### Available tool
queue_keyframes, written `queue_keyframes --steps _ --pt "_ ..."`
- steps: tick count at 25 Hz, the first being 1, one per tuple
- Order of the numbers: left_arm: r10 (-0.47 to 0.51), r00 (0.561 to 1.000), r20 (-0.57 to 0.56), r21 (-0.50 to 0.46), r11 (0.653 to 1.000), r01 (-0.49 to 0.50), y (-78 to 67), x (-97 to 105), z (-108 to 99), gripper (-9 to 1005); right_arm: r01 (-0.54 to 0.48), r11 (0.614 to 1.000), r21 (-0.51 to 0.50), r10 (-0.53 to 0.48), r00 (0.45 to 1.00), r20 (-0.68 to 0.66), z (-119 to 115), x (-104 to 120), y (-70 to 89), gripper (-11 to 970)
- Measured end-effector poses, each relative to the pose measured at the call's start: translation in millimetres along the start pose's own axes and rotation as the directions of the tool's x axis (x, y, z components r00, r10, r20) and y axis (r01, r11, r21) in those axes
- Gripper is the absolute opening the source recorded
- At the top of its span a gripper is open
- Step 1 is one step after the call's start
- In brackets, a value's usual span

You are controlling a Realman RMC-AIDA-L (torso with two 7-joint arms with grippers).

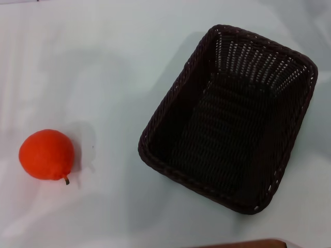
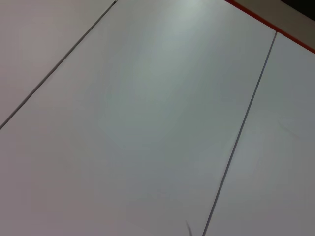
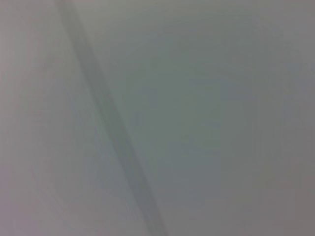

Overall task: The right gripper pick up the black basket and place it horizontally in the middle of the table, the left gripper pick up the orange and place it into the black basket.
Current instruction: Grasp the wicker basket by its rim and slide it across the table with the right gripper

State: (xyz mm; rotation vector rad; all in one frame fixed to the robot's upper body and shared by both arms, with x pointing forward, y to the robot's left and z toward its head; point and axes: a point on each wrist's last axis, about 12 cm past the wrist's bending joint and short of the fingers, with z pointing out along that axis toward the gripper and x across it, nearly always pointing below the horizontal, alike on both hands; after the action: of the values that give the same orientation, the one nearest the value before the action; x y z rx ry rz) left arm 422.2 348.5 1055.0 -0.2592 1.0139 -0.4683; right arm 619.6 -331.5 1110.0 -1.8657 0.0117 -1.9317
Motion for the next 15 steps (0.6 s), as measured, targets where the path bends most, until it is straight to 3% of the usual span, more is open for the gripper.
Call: queue_keyframes --steps 3,6,10,15 --pt "0.0 1.0 -0.001 -0.001 1.0 0.0 0.3 1 1 888 0.01 0.988 0.157 -0.038 0.984 0.174 13 18 -8.9 865" --pt "0.001 1.0 -0.005 -0.003 1.0 -0.001 0.8 1 3 888 0.008 0.951 0.31 -0.129 0.92 0.37 21 41 -20.7 865" --pt "0.005 1.0 -0.004 -0.004 1.0 -0.005 2.1 0 4 887 0.006 0.898 0.44 -0.284 0.771 0.57 23 73 -39.0 866" --pt "0.007 1.0 -0.006 -0.005 1.0 -0.007 2.8 0 5 887 0.09 0.842 0.531 -0.486 0.555 0.675 19 105 -61.2 866"
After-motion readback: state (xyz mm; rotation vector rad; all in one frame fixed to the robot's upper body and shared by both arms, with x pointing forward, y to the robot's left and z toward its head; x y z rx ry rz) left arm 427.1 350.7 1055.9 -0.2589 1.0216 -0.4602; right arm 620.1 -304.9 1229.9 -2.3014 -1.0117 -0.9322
